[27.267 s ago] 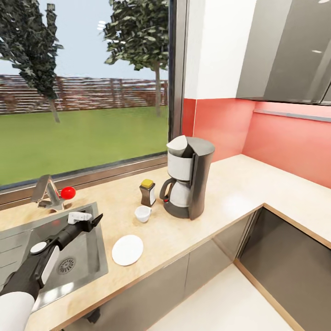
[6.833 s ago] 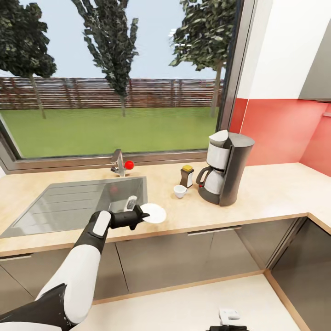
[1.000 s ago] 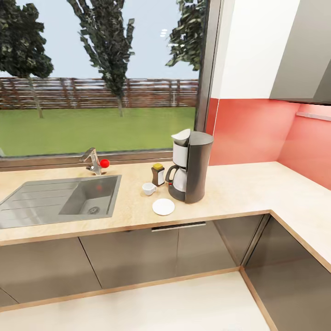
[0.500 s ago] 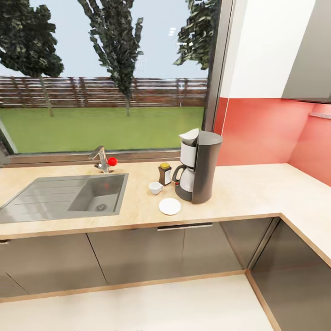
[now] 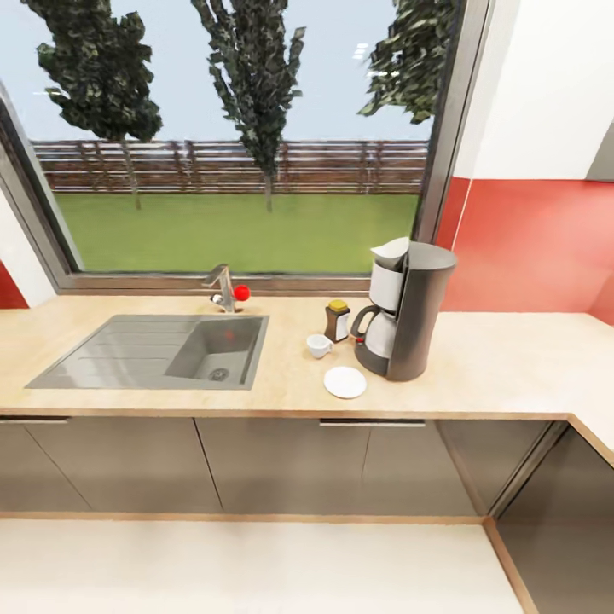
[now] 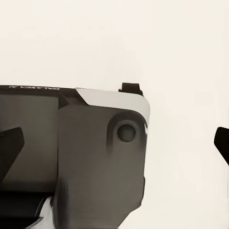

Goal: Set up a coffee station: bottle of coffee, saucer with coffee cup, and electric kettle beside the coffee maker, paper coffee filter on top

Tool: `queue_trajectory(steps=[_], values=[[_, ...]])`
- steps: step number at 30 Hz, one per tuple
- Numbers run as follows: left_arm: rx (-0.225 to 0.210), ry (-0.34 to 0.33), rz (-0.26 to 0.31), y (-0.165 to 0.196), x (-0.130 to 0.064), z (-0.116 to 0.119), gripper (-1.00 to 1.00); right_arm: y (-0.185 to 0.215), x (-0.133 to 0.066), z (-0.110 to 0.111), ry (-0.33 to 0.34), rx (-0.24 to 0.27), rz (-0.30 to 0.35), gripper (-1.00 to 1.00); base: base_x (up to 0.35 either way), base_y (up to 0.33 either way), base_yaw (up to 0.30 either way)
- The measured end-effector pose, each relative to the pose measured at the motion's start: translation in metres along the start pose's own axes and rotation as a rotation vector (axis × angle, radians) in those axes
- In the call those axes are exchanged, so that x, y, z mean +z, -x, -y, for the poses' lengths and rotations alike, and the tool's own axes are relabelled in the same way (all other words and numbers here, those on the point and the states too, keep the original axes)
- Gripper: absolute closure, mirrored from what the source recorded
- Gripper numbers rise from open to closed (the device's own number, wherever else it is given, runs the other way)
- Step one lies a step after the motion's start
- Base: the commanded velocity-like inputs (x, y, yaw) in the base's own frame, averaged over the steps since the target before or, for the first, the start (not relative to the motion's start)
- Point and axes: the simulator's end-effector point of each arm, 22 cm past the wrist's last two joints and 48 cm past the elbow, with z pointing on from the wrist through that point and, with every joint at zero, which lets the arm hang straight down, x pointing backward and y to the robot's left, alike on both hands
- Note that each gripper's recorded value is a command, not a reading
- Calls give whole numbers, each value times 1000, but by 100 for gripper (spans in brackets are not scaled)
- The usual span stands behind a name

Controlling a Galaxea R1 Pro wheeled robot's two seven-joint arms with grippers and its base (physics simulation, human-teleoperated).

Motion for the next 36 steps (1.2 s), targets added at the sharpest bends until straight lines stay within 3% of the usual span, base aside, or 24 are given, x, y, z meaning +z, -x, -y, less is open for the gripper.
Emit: queue_trajectory(steps=[5, 8, 11, 36], values=[[2, 0, -5, -1, 0, 0, -100, -3, 1, 4, -5, 1, -6, -100, 0, 0, 244], [5, -5, -5, -1, 0, 3, -100, -4, 0, 26, -32, 5, -8, -100, 0, 0, 244], [5, -2, -5, 0, 0, 1, -100, -6, 1, 30, -37, 6, -11, -100, 0, 0, 244], [6, -2, -26, -8, 1, 3, -100, -14, 4, 31, -38, 5, -32, -100, 35, 12, 244]])
